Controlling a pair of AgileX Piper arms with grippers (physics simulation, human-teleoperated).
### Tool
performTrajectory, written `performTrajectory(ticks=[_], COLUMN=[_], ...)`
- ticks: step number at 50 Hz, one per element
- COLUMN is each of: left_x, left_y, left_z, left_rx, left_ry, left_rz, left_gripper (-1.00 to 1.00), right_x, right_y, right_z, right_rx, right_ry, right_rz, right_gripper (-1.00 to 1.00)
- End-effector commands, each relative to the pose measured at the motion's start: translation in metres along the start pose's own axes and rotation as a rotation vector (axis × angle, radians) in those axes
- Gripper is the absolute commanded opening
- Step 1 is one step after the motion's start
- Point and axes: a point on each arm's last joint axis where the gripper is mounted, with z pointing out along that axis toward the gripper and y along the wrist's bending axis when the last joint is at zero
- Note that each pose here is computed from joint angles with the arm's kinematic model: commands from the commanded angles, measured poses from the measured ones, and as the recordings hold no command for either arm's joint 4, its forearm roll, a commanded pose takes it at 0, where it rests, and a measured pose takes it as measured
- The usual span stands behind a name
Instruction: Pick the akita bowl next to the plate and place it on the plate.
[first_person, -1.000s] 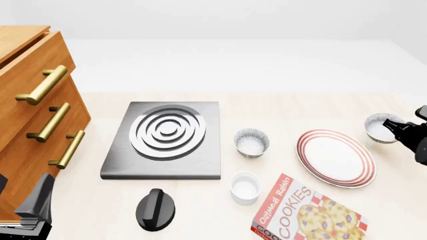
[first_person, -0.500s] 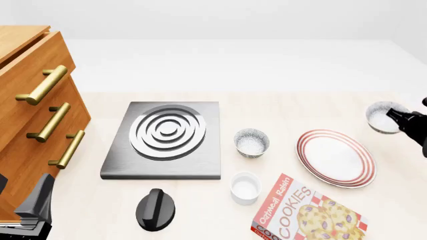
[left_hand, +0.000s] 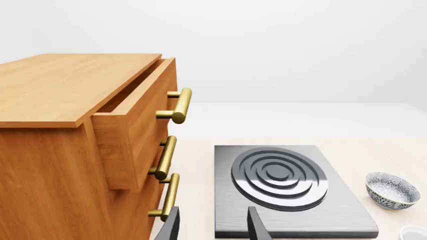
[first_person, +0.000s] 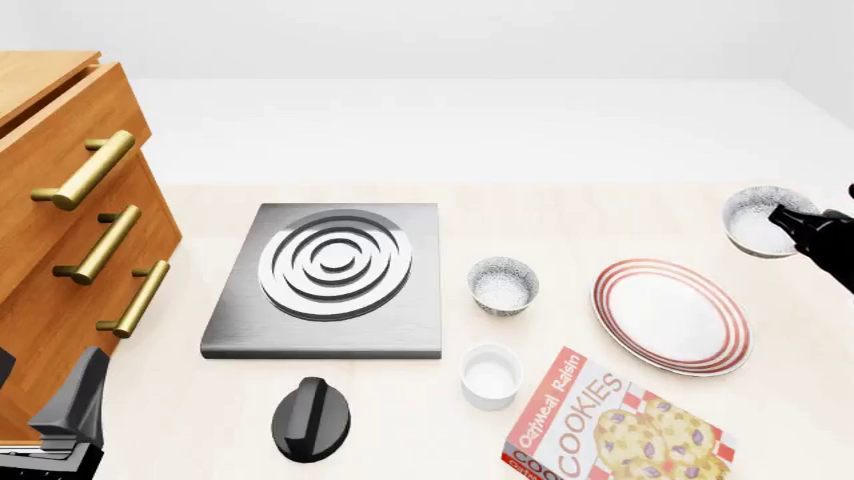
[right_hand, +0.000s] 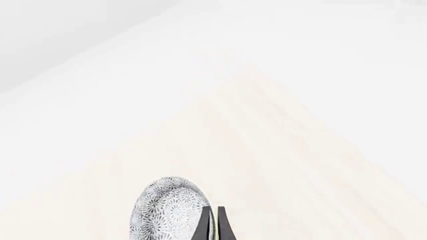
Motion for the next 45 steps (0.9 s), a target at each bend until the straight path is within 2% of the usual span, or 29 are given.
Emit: performTrajectory(ticks=[1,45], left_x=[0.000,0.000], left_y=[0.000,0.000], left_z=[0.000,0.000], left_rx=[0.000,0.000], left_ry=[0.000,0.000], left_rz=[0.000,0.000], left_gripper=[1.00,1.00], right_x=[-0.007,0.012], right_y=[0.012,0.031], right_z=[-0.021,-0.064], right_rx=[-0.034,-0.122], right_ry=[-0.022,0.002], right_rz=[0.005,-0.034], right_gripper=[-1.00,-1.00])
